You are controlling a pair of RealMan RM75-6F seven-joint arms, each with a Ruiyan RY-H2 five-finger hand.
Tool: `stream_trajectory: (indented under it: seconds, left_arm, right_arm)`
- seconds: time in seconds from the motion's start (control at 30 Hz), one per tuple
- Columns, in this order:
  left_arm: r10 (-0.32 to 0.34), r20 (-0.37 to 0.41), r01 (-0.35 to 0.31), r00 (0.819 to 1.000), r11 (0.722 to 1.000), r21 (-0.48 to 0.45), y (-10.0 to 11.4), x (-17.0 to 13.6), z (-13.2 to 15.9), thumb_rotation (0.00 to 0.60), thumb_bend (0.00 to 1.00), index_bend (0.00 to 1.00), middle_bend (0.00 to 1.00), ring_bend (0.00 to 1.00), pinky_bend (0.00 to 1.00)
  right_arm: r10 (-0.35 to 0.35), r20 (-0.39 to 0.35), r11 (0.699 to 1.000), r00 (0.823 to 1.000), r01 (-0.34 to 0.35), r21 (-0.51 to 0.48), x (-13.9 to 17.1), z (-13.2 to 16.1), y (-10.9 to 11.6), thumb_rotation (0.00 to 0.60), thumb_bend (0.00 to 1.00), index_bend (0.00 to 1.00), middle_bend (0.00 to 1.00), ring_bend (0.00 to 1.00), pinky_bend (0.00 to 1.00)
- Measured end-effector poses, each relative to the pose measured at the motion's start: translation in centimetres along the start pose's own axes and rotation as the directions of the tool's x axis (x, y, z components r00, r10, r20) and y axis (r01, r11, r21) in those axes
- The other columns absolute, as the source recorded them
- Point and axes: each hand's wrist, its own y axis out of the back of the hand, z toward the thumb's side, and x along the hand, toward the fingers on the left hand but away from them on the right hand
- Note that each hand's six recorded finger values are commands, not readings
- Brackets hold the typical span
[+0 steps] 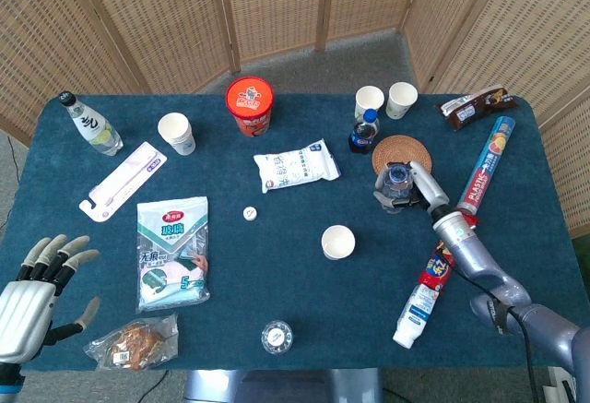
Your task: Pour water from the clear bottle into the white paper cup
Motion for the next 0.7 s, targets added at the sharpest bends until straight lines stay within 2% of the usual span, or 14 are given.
stream_trajectory:
  seconds: [0.13, 0.37, 0.7]
  left_arm:
    - [0.005, 0.004, -0.005, 1.0, 1.0, 0.001, 0.2, -0.1, 0.0, 0.528, 0.42, 0.21, 0.16, 0.08, 0.0]
    - [0.007, 0.001, -0.007, 1.0, 1.0, 0.003, 0.3, -0.3, -0.1, 0.531, 0.42, 0.21, 0.16, 0.07, 0.0]
    - [0.005, 0.003, -0.005, 1.0, 1.0, 0.005, 0.3, -0.3, 0.0, 0.529, 0.42, 0.21, 0.16, 0.07, 0.0]
  right_arm:
    - [-0.008, -0.046, 0.998, 0.999, 0.01, 0.055, 0.3, 1.6, -0.3, 0.6, 0.34, 0.61, 0.56, 0.54, 0.43]
    - [-0.059, -0.14, 0.982, 0.988, 0.082, 0.172, 0.7, 3.2, -0.5, 0.6, 0.33, 0.61, 0.56, 0.54, 0.43]
    - [-0.111, -0.208, 0.952, 0.972, 0.164, 0.26, 0.6, 3.4, -1.1, 0.6, 0.32, 0.6, 0.56, 0.54, 0.43]
